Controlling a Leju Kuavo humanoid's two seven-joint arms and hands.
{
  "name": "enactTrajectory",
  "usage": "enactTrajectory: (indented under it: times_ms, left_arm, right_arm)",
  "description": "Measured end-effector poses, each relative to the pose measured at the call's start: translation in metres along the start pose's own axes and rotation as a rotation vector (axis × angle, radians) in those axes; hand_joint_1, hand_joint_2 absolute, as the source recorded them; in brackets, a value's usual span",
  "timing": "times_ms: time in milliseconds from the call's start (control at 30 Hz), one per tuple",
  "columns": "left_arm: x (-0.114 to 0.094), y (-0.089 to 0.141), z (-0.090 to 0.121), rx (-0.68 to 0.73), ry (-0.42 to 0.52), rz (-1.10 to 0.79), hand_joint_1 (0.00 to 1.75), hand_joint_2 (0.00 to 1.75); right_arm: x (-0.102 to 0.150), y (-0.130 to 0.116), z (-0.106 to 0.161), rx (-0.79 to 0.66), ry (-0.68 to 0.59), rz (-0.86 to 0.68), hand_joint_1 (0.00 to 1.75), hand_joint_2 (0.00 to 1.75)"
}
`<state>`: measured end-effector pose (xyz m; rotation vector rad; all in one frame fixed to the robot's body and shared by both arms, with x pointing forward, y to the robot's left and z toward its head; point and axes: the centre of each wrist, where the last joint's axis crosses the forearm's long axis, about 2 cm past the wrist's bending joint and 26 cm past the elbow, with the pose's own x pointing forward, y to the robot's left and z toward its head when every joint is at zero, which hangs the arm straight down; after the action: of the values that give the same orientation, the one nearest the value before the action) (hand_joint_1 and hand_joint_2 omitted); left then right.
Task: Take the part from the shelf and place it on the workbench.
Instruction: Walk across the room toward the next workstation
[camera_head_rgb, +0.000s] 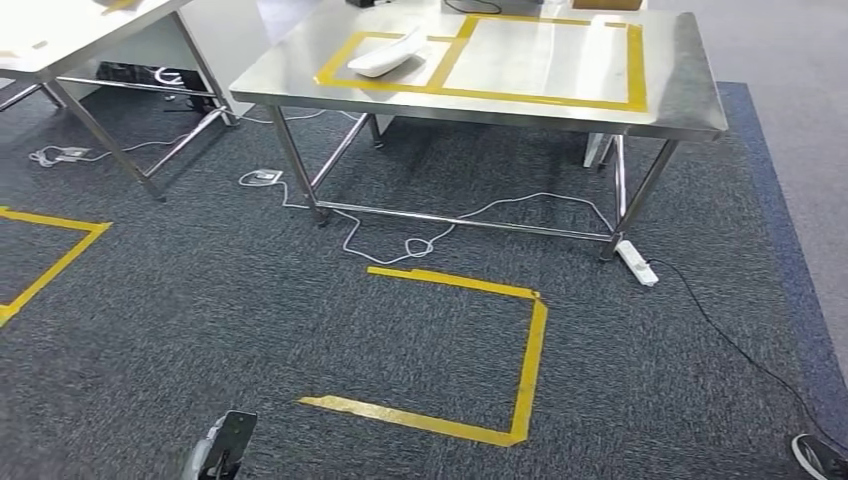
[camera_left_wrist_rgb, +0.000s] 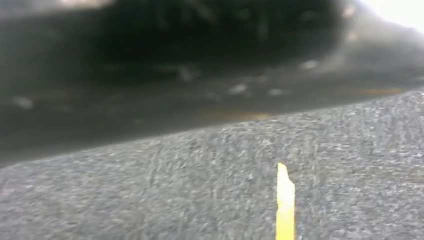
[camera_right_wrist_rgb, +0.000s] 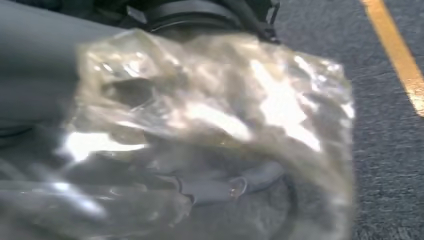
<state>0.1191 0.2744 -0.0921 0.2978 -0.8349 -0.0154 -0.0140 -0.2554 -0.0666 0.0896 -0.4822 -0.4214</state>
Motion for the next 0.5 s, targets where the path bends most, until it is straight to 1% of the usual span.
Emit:
enactTrajectory:
  times_ms: [167,500]
  left_arm:
    - [-0.008,-0.002,0.005,-0.006,0.031,-0.016,0.00,0.00]
    - [-0.014,-0.003,0.009,-0.008,0.070,-0.034,0.00,0.00]
  right_arm:
    - [0.000,0.000,0.000,0.000,0.000,0.005,0.00,0.00]
    - [0.004,0.002,-0.002,0.007,-0.012,0.018,0.00,0.00]
